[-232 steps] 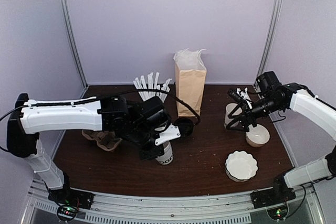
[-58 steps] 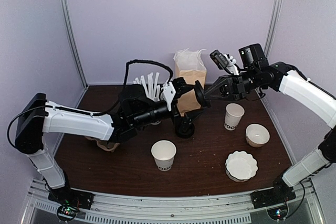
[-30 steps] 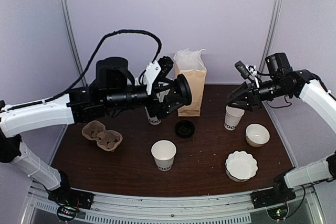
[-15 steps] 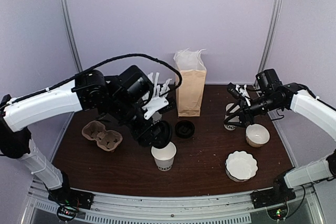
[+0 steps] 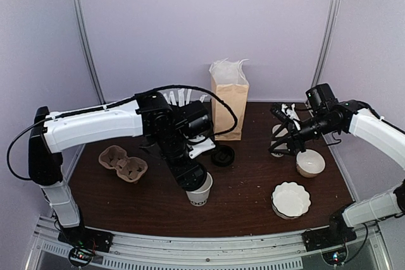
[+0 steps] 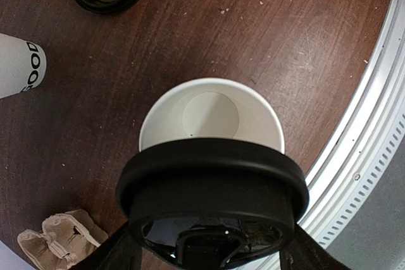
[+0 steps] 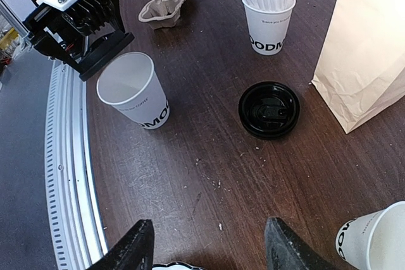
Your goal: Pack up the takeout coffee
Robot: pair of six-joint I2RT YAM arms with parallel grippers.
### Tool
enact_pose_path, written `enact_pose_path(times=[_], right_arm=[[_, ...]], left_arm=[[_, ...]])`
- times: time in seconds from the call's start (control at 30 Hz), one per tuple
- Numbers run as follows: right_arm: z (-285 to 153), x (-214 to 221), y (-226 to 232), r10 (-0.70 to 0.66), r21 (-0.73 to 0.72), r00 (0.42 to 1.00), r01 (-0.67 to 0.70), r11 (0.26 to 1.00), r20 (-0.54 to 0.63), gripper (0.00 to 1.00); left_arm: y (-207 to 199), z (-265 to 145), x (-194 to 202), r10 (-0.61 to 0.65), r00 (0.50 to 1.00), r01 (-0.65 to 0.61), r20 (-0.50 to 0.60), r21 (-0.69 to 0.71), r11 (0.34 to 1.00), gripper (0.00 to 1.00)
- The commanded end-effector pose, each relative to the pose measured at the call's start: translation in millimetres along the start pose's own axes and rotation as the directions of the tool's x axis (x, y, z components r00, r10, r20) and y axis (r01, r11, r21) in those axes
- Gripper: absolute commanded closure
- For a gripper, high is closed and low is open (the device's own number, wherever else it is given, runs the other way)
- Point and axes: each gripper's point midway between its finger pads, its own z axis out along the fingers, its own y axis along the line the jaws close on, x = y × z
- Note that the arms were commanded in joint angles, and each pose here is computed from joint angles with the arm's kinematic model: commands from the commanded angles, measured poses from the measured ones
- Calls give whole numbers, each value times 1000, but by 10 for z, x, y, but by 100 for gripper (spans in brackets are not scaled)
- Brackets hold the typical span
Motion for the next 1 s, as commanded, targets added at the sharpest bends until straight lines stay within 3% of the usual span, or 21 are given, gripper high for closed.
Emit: enact_pose_path(times=[0.0, 0.97], right_arm=[[-20, -15, 39, -29, 4, 1000, 29, 1000, -2, 37], [-19, 42, 58, -35, -3, 999, 35, 999, -23, 37]], left_arm=[[-11, -54, -52, 1, 1000, -1, 4, -6, 1000, 29], [38, 127, -100, 45, 993, -50, -110, -41, 998, 26]])
